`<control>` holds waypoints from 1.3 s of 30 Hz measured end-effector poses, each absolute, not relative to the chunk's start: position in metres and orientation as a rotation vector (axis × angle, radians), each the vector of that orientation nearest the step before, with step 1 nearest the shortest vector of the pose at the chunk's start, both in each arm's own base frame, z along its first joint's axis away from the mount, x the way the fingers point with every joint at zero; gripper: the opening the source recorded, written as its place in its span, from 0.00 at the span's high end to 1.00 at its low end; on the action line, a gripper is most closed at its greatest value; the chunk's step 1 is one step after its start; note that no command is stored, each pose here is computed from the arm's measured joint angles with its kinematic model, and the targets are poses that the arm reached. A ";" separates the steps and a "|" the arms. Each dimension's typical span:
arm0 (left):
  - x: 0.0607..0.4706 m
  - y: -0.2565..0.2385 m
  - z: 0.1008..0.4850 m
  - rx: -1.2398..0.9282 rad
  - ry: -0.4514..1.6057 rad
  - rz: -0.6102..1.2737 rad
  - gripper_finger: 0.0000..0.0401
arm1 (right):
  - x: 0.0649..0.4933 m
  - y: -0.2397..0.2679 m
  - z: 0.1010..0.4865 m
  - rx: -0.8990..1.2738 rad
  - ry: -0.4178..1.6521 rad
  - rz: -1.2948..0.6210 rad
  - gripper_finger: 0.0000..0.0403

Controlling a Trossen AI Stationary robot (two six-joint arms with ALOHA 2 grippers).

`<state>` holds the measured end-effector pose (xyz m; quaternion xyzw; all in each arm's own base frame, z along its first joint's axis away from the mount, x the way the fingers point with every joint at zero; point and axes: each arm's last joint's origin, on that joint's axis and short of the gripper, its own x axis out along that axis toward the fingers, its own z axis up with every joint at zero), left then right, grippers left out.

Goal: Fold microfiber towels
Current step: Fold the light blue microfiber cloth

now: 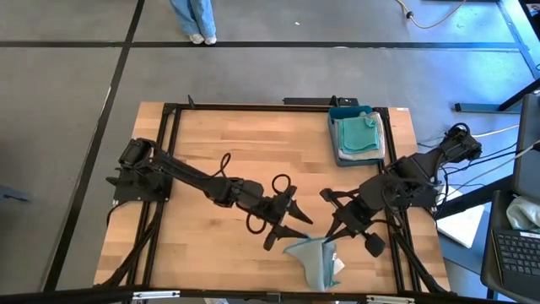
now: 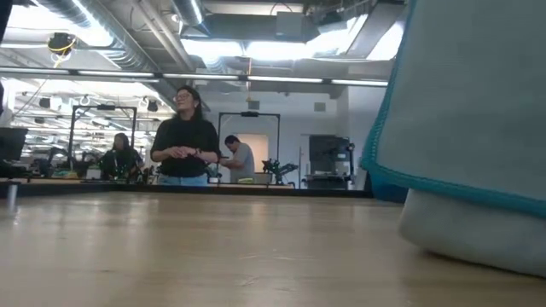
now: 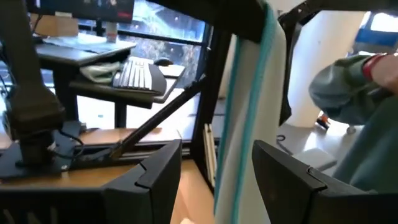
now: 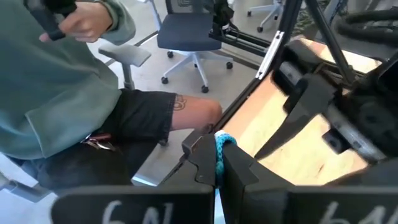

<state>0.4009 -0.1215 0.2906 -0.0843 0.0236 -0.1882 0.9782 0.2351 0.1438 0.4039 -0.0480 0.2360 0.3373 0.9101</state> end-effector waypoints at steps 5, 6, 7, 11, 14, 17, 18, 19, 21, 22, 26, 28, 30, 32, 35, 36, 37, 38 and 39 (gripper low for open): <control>0.403 -0.118 0.294 -0.173 0.005 -0.384 0.53 | 0.239 0.143 0.402 -0.114 0.490 0.690 0.99; 0.404 -0.118 0.293 -0.177 -0.001 -0.400 0.53 | 0.239 0.143 0.402 -0.116 0.489 0.691 0.99; 0.404 -0.119 0.293 -0.182 -0.009 -0.415 0.53 | 0.239 0.143 0.402 -0.116 0.488 0.690 0.99; 0.410 -0.124 0.285 -0.198 0.016 -0.442 0.53 | 0.240 0.143 0.400 -0.120 0.492 0.688 0.99; 0.415 -0.130 0.280 -0.202 0.032 -0.467 0.53 | 0.242 0.142 0.400 -0.119 0.494 0.683 0.99; 0.418 -0.136 0.278 -0.203 0.031 -0.477 0.53 | 0.241 0.142 0.400 -0.120 0.496 0.683 0.99; 0.418 -0.137 0.277 -0.203 0.034 -0.480 0.53 | 0.241 0.142 0.400 -0.120 0.496 0.683 0.99; 0.418 -0.138 0.277 -0.203 0.040 -0.482 0.53 | 0.241 0.142 0.400 -0.120 0.497 0.683 0.99; 0.417 -0.141 0.277 -0.198 0.042 -0.489 0.53 | 0.241 0.141 0.400 -0.120 0.499 0.683 0.99; 0.417 -0.142 0.276 -0.195 0.050 -0.490 0.53 | 0.241 0.141 0.399 -0.120 0.502 0.683 0.99; 0.413 -0.152 0.269 -0.171 0.120 -0.506 0.53 | 0.241 0.141 0.399 -0.121 0.511 0.682 0.99; 0.411 -0.156 0.264 -0.164 0.175 -0.498 0.53 | 0.241 0.141 0.399 -0.121 0.510 0.682 0.99; 0.410 -0.160 0.257 -0.157 0.219 -0.488 0.54 | 0.241 0.141 0.398 -0.124 0.510 0.683 0.99; 0.411 -0.163 0.251 -0.154 0.242 -0.490 0.54 | 0.241 0.141 0.399 -0.136 0.505 0.686 0.99; 0.411 -0.170 0.244 -0.159 0.263 -0.507 0.54 | 0.241 0.141 0.398 -0.143 0.505 0.687 0.99; 0.411 -0.173 0.240 -0.170 0.280 -0.510 0.54 | 0.241 0.141 0.398 -0.143 0.506 0.687 0.99; 0.409 -0.175 0.234 -0.168 0.318 -0.512 0.54 | 0.241 0.141 0.398 -0.143 0.509 0.687 0.99; 0.409 -0.177 0.229 -0.165 0.349 -0.512 0.54 | 0.241 0.141 0.398 -0.143 0.510 0.686 0.99; 0.410 -0.178 0.224 -0.165 0.360 -0.511 0.54 | 0.241 0.141 0.398 -0.143 0.510 0.686 0.99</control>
